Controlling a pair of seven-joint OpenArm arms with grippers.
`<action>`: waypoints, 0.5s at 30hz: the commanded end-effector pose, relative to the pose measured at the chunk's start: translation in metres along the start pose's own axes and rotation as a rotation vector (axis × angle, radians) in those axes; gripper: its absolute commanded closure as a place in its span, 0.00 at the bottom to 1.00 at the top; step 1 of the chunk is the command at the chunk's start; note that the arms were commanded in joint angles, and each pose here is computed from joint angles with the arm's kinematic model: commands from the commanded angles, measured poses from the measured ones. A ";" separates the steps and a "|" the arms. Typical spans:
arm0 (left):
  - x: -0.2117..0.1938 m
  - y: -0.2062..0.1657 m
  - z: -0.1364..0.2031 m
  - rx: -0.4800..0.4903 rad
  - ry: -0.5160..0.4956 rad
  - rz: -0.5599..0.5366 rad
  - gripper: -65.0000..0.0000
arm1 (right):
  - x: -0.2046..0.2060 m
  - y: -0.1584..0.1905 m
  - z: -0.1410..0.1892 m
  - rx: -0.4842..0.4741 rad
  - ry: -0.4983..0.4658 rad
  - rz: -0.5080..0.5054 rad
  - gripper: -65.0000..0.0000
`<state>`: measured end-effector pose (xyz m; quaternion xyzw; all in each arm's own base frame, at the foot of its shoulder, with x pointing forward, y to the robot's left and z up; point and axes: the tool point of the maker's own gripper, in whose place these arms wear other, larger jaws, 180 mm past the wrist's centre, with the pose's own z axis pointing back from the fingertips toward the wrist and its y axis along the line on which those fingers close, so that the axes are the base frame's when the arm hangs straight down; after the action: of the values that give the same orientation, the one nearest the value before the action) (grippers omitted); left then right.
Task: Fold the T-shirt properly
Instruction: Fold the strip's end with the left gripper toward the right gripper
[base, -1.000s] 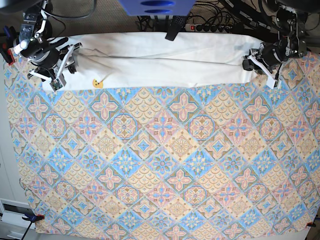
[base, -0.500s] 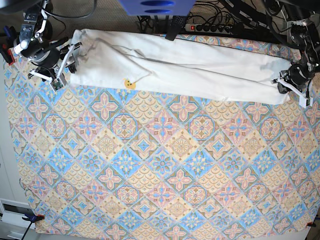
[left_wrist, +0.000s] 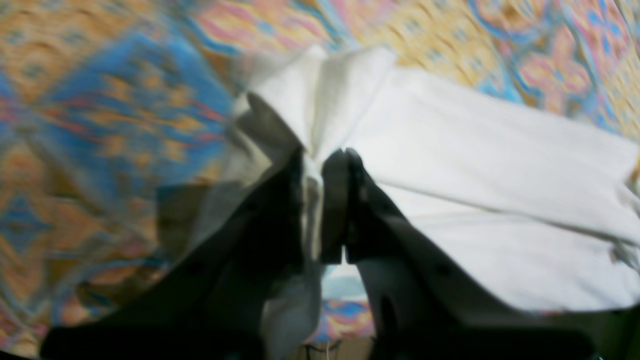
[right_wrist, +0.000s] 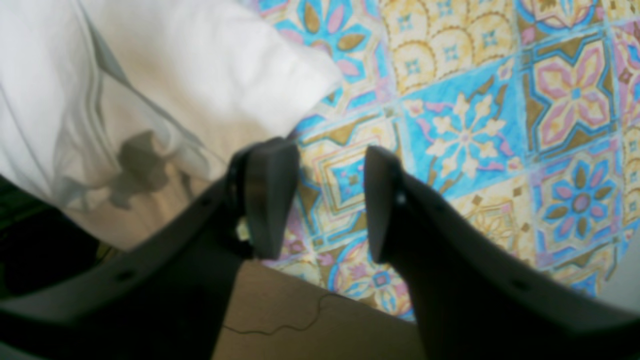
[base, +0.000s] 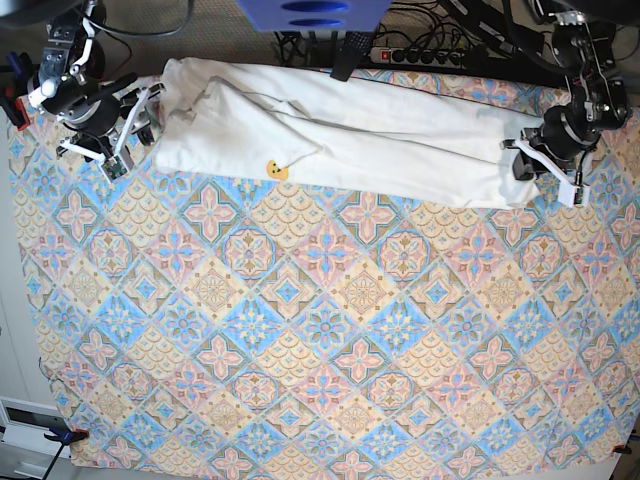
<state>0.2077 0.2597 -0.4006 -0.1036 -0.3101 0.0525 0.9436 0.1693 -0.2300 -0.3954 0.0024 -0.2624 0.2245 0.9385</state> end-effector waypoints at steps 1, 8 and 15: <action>0.013 -0.006 0.004 -0.010 -0.043 -0.010 1.00 | 0.009 -0.005 0.004 -0.011 -0.033 0.013 0.62; 0.000 -0.036 -0.005 -0.070 -0.034 0.056 1.00 | 0.009 -0.005 0.004 -0.011 -0.033 0.013 0.62; -0.014 -0.076 -0.019 -0.164 0.007 0.038 1.00 | 0.009 -0.005 0.005 -0.012 -0.034 0.011 0.62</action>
<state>0.2039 0.1778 -0.4150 -0.1864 -0.2900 0.0472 0.9375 0.1695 -0.2291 -0.3954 0.0042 -0.2634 0.2234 0.9385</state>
